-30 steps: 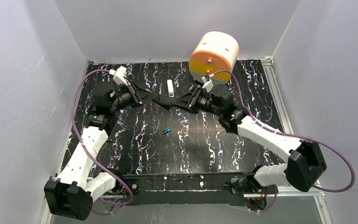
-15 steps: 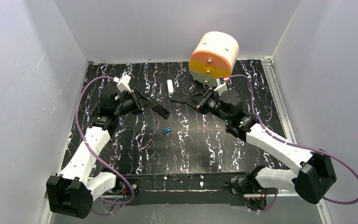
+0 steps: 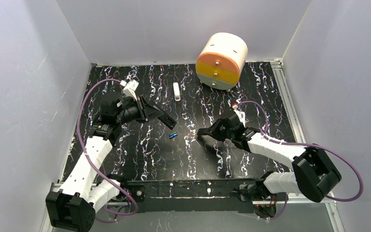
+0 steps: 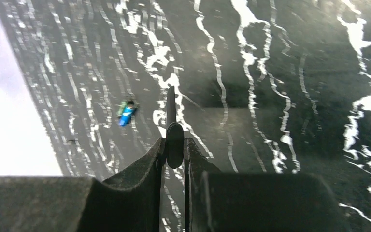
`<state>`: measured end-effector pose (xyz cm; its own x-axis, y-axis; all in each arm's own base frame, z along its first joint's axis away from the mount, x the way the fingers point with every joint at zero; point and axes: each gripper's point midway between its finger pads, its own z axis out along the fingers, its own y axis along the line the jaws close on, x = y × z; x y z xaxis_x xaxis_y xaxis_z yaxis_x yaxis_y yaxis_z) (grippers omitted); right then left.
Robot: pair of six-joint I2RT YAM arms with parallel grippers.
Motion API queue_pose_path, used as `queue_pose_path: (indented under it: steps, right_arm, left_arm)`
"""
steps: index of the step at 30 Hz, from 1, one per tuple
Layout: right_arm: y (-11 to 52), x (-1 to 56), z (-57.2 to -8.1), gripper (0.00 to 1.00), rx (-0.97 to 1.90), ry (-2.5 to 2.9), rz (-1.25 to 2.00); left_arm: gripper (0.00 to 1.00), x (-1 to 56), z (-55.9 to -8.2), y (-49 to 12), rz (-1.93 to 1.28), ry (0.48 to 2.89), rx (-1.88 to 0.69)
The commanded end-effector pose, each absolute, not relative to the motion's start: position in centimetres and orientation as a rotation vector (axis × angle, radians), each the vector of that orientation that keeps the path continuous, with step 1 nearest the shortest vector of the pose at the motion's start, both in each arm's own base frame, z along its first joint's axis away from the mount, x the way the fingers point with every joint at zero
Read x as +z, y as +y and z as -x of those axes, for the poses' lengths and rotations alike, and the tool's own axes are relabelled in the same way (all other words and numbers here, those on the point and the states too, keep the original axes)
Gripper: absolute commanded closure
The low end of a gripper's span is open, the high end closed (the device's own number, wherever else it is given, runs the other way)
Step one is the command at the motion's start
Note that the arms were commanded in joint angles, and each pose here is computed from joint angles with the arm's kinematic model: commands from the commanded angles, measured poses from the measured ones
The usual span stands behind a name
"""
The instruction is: Load the batteries into the remote control
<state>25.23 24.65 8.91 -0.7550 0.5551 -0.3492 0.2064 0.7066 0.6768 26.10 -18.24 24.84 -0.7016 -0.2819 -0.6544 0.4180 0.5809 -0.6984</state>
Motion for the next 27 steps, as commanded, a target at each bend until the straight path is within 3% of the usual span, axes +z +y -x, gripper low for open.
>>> queue_pose_path:
  steps: [1,5,11,18,22,24,27]
  right_arm:
    - [24.0,7.1,-25.4,0.99,0.813,2.374,-0.597]
    - [22.9,5.1,-24.4,0.96,0.728,2.440,-0.594]
    - [20.7,5.3,-23.7,0.52,0.576,2.468,-0.586]
    - [20.5,8.8,-23.9,0.26,0.539,2.474,-0.396]
    - [24.3,16.5,-24.6,0.17,0.785,2.285,0.051]
    - [28.2,21.5,-22.2,0.07,1.092,2.092,0.404]
    - [30.9,26.2,-18.6,0.03,1.370,1.907,0.702]
  left_arm:
    - [1.00,25.6,-24.5,-18.4,-0.207,2.013,-1.181]
    - [1.00,25.9,-24.1,-18.3,-0.227,2.006,-1.167]
    - [1.00,27.3,-21.9,-19.3,-0.408,1.921,-1.267]
    - [1.00,28.2,-21.2,-19.7,-0.487,1.885,-1.298]
    - [1.00,28.9,-20.8,-20.0,-0.518,1.856,-1.333]
    - [1.00,29.3,-20.6,-20.2,-0.530,1.842,-1.360]
    - [1.00,30.3,-20.5,-20.7,-0.541,1.800,-1.429]
